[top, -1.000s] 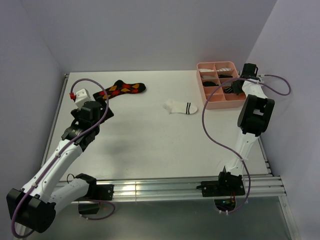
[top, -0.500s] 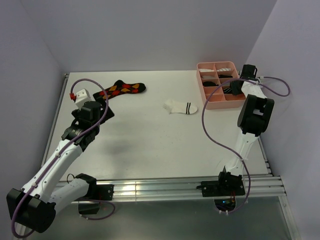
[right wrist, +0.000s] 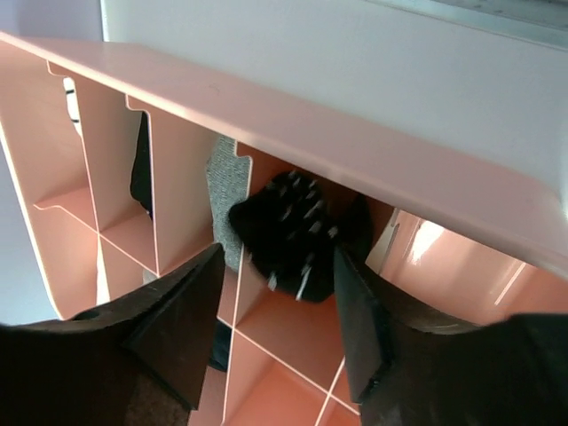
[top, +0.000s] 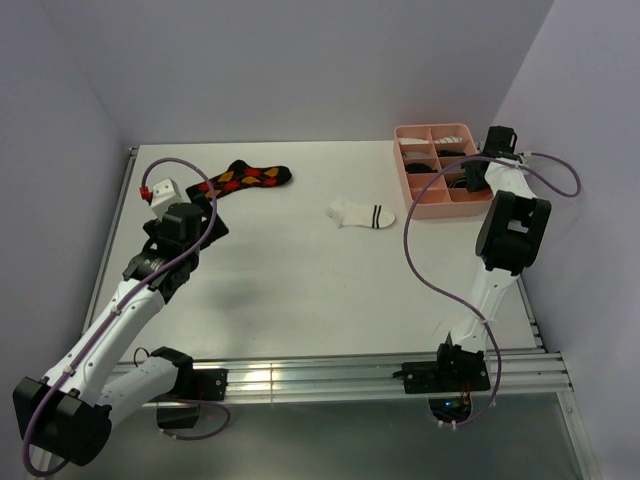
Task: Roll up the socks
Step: Place the sock in the storage box.
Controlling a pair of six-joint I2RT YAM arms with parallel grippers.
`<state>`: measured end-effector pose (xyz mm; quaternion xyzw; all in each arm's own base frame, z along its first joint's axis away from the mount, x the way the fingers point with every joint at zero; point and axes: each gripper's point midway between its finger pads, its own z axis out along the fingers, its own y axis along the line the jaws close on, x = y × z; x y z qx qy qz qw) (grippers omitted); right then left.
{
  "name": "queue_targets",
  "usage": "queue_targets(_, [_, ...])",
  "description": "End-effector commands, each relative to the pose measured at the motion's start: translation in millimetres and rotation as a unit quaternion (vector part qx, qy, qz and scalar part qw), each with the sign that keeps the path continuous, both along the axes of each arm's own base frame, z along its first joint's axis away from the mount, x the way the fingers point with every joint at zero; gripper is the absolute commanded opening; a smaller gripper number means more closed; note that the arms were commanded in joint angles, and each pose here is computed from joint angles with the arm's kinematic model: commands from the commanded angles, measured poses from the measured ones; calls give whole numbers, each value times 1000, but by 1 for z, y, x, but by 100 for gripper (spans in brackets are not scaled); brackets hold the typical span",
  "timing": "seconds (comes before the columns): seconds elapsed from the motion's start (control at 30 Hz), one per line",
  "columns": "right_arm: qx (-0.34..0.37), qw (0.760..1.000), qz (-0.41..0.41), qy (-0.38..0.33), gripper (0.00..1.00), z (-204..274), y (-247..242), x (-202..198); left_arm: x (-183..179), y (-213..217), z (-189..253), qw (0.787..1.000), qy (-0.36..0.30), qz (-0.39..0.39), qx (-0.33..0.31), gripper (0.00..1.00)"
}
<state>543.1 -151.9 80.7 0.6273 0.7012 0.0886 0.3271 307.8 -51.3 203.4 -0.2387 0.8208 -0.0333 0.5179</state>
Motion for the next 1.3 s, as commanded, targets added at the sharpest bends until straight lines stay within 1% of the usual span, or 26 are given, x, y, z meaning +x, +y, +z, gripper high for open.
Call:
queue_targets(0.0, [-25,998,-41,28,62,28,-21,-29,3,-1,24,999,-31,2,-16,99])
queue_targets(0.07, [-32,998,-42,25,62,35,-23,-31,3,0,24,999,-33,2,-16,99])
queue_targets(0.13, [-43,998,-41,19,64,47,-25,-32,2,0,24,999,-35,3,-18,99])
queue_targets(0.33, [-72,997,-31,15,65,70,-30,-35,1,-1,25,999,-43,-2,-22,99])
queue_targets(0.4, [-82,996,-24,3,65,82,-29,-35,1,-2,24,999,-42,-3,-22,99])
queue_targets(0.43, [-89,996,-11,3,65,84,-28,-37,2,-3,26,999,-44,-4,-24,100])
queue_targets(0.5, [-94,995,11,-23,65,102,-20,-33,4,-5,26,999,-44,-8,-25,100])
queue_targets(0.53, [-107,993,34,-23,64,104,-17,-33,5,-5,28,999,-47,-9,-25,100])
queue_targets(0.57, [-119,991,53,-41,64,113,-11,-28,6,-6,28,999,-47,-10,-25,99])
queue_targets(0.6, [-132,987,73,-53,64,127,2,-27,7,-7,28,999,-46,-12,-25,99])
queue_targets(0.63, [-151,981,107,-50,64,127,12,-29,7,-8,29,998,-47,-14,-26,99])
queue_targets(0.7, [-178,968,150,-92,62,151,36,-23,9,-10,29,998,-47,-18,-26,99])
queue_targets(0.73, [-191,957,200,-92,61,146,64,-22,9,-11,28,998,-47,-21,-27,99])
queue_targets(0.77, [-206,945,225,-117,59,155,80,-16,10,-11,27,998,-46,-23,-27,99])
queue_targets(0.8, [-213,937,248,-127,58,160,97,-16,10,-12,25,998,-42,-24,-27,99])
queue_targets(0.83, [-224,918,301,-129,56,155,132,-15,10,-13,25,998,-41,-26,-29,100])
queue_targets(0.87, [-229,906,330,-131,54,151,150,-11,9,-14,22,999,-36,-27,-30,99])
queue_targets(0.9, [-229,900,349,-124,53,144,162,-10,8,-15,21,999,-33,-29,-31,99])
queue_targets(0.93, [-229,881,394,-126,53,141,202,-9,7,-16,18,998,-28,-33,-33,99])
queue_targets(0.97, [-212,873,425,-108,52,120,221,-10,6,-17,15,998,-23,-35,-36,99])
queue_targets(1.0, [-209,867,441,-101,52,112,234,-10,4,-17,13,999,-16,-35,-37,99])
queue_targets(1.03, [-205,856,465,-97,52,104,258,-14,2,-19,11,998,-11,-40,-39,100])
queue_targets(1.1, [-201,846,488,-78,52,79,280,-16,-2,-19,9,998,-7,-41,-44,99])
queue_targets(1.13, [-200,841,497,-76,52,75,290,-16,-5,-19,6,998,-2,-42,-44,100])
queue_targets(1.17, [-191,834,514,-60,52,56,306,-19,-8,-21,7,997,-5,-49,-51,99])
queue_targets(1.27, [-175,828,531,-47,51,38,324,-20,-15,-21,0,997,4,-53,-55,100])
